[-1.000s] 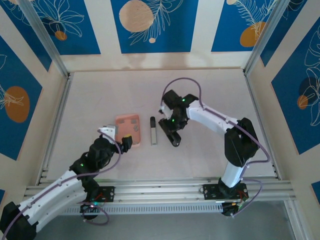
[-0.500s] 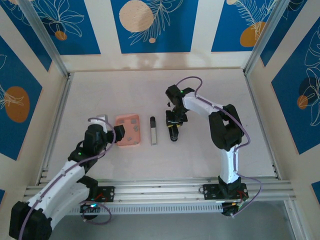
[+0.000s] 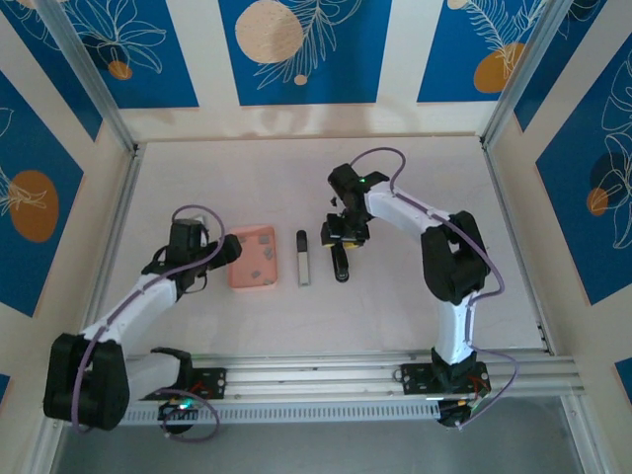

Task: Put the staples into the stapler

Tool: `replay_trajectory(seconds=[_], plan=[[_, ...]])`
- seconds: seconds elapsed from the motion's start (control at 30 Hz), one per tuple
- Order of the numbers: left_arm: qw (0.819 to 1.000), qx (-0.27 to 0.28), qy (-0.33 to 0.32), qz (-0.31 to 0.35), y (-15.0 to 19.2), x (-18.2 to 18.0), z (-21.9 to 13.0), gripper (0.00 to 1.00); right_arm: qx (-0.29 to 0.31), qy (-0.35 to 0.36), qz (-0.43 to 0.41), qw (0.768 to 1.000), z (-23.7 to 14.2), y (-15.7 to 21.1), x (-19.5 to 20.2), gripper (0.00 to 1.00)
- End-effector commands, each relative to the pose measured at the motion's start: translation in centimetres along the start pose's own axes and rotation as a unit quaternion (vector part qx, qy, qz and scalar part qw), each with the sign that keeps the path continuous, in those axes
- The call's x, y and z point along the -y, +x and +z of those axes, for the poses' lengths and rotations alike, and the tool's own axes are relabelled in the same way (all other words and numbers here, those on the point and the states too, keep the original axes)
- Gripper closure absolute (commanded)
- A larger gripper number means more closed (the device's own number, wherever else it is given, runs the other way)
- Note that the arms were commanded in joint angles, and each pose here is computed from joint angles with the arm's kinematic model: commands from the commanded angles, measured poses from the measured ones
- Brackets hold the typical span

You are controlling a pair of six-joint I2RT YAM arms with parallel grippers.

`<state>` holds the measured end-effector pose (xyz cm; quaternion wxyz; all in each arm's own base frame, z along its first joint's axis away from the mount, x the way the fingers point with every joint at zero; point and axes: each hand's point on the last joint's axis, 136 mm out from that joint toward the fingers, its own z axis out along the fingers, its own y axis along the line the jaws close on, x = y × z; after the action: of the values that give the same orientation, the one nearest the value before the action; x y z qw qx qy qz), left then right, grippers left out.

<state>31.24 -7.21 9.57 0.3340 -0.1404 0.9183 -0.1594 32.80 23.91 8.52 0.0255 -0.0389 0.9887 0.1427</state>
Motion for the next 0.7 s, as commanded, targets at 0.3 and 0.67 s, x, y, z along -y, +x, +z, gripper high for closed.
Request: replay_trajectory(seconds=[0.3, 0.67], plan=[[0.996, -0.057, 0.073, 0.004, 0.5, 3.0, 3.1, 0.12, 0.050, -0.027, 0.026, 0.998, -4.2, 0.6, 1.2, 0.46], [0.989, -0.093, 0.109, 0.034, 1.4, 6.8, 4.8, 0.13, 0.068, -0.028, 0.043, 0.996, -5.1, 1.2, 2.9, 0.45]])
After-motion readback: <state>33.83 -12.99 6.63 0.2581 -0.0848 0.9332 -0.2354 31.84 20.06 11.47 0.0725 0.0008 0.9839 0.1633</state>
